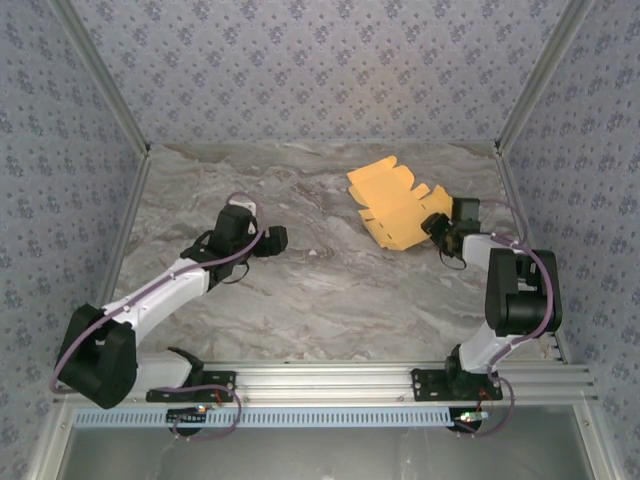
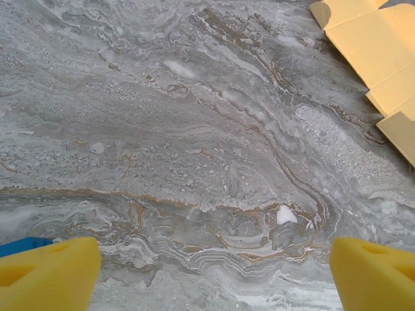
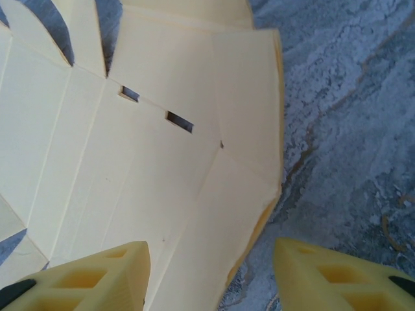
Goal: Fold the paper box
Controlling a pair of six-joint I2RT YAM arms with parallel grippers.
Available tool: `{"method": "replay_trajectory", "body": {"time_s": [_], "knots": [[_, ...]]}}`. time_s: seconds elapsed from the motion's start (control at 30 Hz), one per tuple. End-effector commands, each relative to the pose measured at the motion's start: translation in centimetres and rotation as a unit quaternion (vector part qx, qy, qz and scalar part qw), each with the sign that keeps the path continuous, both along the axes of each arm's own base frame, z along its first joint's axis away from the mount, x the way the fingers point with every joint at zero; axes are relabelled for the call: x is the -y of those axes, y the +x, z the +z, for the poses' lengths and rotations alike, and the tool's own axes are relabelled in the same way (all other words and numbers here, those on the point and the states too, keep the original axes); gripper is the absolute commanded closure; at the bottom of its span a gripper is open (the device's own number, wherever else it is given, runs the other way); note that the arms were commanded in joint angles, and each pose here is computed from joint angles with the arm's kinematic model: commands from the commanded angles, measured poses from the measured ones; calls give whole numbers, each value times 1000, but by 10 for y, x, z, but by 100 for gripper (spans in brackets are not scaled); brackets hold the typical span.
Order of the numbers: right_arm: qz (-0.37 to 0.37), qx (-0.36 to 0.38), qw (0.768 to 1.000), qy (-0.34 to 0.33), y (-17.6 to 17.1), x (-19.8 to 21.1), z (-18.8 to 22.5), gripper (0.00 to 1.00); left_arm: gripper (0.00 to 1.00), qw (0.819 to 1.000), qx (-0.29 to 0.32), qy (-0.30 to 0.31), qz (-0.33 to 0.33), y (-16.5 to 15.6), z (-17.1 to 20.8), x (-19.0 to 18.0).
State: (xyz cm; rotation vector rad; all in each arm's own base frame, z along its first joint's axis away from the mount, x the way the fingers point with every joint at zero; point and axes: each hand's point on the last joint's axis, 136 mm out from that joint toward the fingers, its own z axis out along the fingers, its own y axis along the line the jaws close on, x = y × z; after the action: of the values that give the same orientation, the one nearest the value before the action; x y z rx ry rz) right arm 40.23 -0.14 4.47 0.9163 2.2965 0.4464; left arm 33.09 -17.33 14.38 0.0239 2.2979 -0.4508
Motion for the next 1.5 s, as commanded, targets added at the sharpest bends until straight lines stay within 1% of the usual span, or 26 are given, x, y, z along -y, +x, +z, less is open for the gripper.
{"method": "replay_trajectory", "body": {"time_s": [0.0, 0.1, 0.17, 0.3, 0.43, 0.53, 0.6, 0.73, 0.83, 0.9, 1.0, 1.1, 1.17, 1.3, 1.4, 1.47], "knots": [[-23, 0, 1000, -1, -1, 2, -5, 45, 9, 1000, 15, 3, -1, -1, 11, -1], [-17, -1, 1000, 8, 1, -5, -10, 48, 9, 1000, 14, 4, 1, -2, 9, -1], [-16, 2, 1000, 14, 4, -9, -12, 51, 9, 1000, 13, 3, 0, -2, 10, -1], [-25, 23, 999, 14, 9, -10, -6, 63, 9, 1000, 13, 3, -1, -5, 13, -2], [-40, 34, 999, 15, 15, -7, -3, 71, 9, 1000, 19, 0, 2, -7, 19, -5], [-41, 55, 998, 10, 19, -5, 9, 81, 9, 1000, 27, -5, 3, -10, 26, -6], [-34, 69, 997, -3, 22, -2, 21, 86, 9, 999, 35, -5, 6, -11, 33, -9], [15, 112, 994, -13, 28, -7, 58, 91, 9, 998, 61, 3, 21, -12, 49, -18], [78, 150, 985, -17, 29, -21, 90, 95, 8, 995, 93, 11, 40, -9, 68, -28], [124, 176, 976, -18, 27, -33, 112, 97, 7, 992, 122, 4, 40, -6, 88, -28], [218, 213, 953, -6, 22, -63, 148, 98, 6, 985, 172, -17, 7, -3, 125, -16], [302, 248, 920, -5, 13, -94, 182, 98, 6, 977, 208, -25, -49, 0, 156, 5], [357, 269, 895, -14, 3, -115, 202, 98, 8, 969, 225, -19, -95, 2, 173, 20], [446, 295, 844, -40, -20, -155, 231, 99, 11, 945, 260, 4, -197, -1, 204, 50], [502, 314, 804, -50, -38, -181, 249, 99, 11, 919, 278, 40, -278, -8, 210, 69], [537, 322, 777, -59, -49, -195, 256, 100, 11, 907, 284, 78, -302, -4, 207, 72]]}}
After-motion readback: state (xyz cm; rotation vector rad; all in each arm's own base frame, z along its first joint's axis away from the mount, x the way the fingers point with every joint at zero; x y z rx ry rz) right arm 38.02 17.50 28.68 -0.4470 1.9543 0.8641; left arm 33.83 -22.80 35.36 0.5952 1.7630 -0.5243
